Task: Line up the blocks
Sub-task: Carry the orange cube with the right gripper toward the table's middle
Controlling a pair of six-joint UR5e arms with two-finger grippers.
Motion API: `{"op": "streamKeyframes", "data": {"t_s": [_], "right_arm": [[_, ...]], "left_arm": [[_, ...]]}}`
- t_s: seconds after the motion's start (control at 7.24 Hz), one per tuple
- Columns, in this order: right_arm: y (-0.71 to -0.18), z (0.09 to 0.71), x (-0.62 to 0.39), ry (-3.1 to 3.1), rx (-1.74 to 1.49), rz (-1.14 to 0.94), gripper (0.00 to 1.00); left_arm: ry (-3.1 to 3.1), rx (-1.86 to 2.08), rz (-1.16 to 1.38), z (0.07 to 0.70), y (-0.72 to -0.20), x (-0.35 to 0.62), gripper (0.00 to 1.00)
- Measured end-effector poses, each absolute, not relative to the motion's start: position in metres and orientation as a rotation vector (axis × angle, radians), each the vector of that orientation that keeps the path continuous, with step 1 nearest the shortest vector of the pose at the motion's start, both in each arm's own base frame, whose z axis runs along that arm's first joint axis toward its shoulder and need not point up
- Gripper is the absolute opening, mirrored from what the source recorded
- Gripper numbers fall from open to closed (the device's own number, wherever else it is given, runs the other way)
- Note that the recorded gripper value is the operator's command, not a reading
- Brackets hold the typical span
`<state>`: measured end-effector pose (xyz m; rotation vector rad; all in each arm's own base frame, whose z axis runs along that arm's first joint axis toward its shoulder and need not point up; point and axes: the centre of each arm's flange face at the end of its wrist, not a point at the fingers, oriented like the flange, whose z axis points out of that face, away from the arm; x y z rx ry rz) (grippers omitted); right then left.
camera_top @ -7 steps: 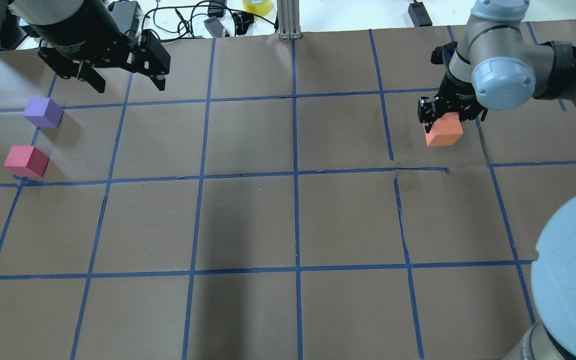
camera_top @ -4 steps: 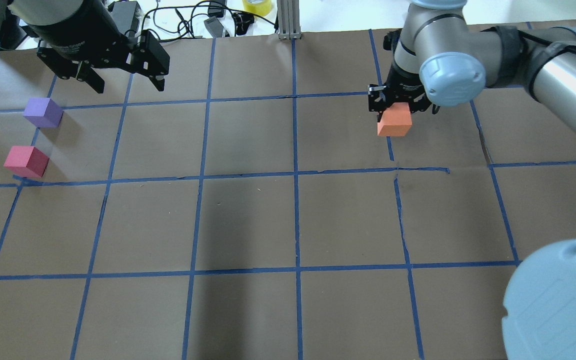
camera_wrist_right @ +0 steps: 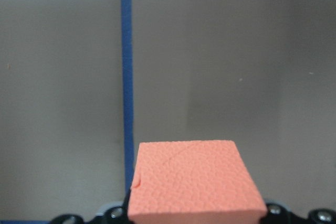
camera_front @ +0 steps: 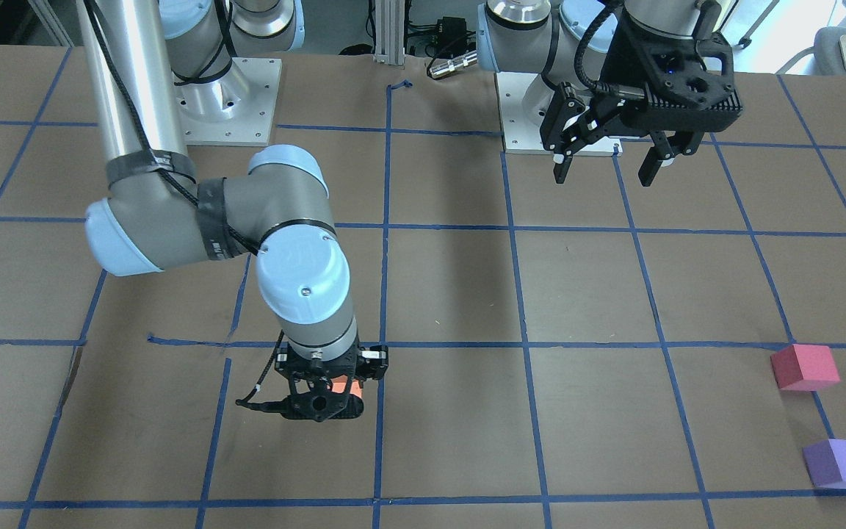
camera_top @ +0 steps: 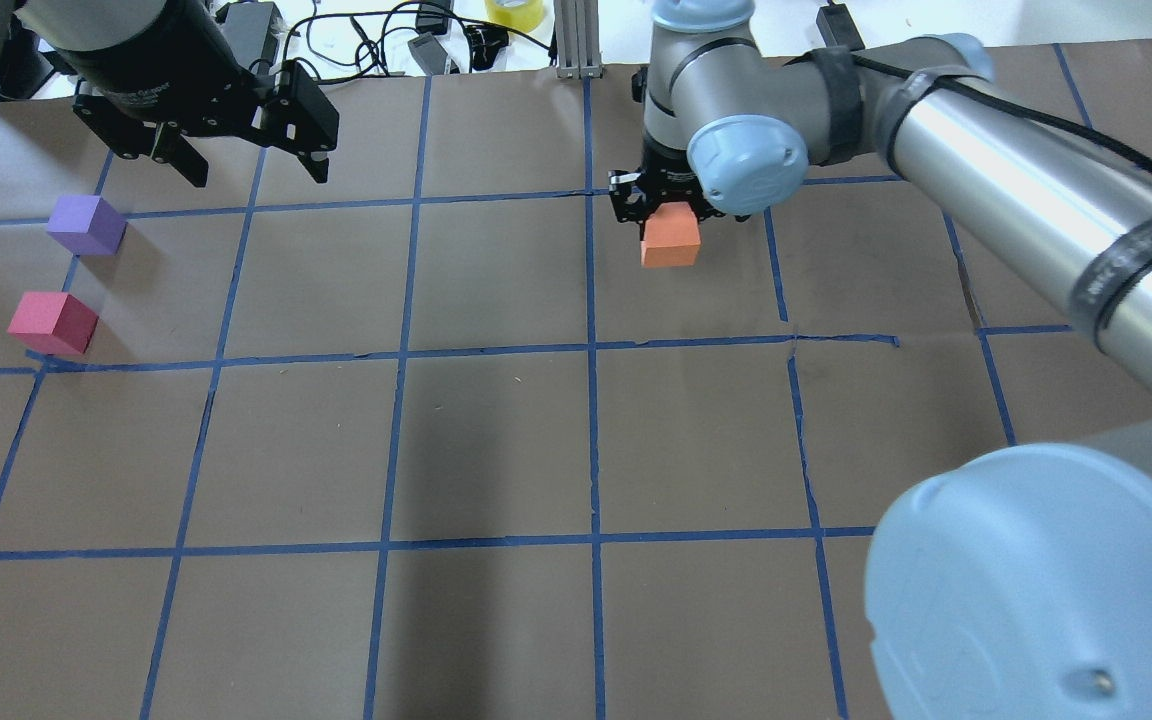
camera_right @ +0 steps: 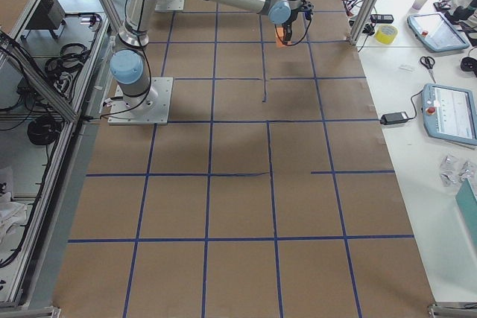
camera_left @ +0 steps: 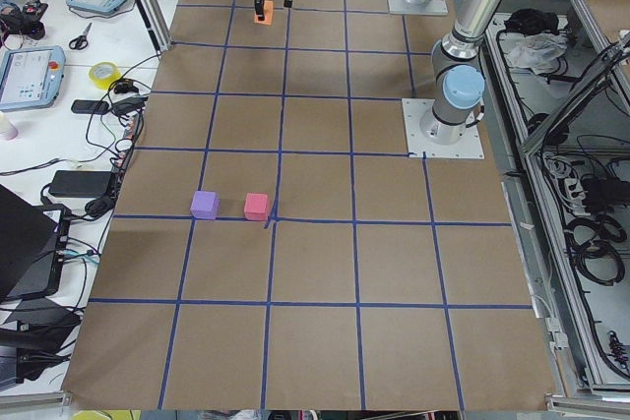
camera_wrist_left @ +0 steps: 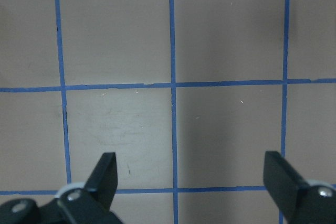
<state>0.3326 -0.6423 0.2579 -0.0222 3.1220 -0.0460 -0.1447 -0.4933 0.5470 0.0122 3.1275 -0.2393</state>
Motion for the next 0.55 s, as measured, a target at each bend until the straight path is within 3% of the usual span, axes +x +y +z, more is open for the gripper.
{"op": "streamKeyframes", "data": {"t_s": [0.55], "right_arm": [[-0.636, 0.214, 0.391, 3.129, -0.016, -0.004, 0.0]], "left_arm": [[3.127, 0.013, -0.237, 0.547, -0.493, -0.145, 1.0]]}}
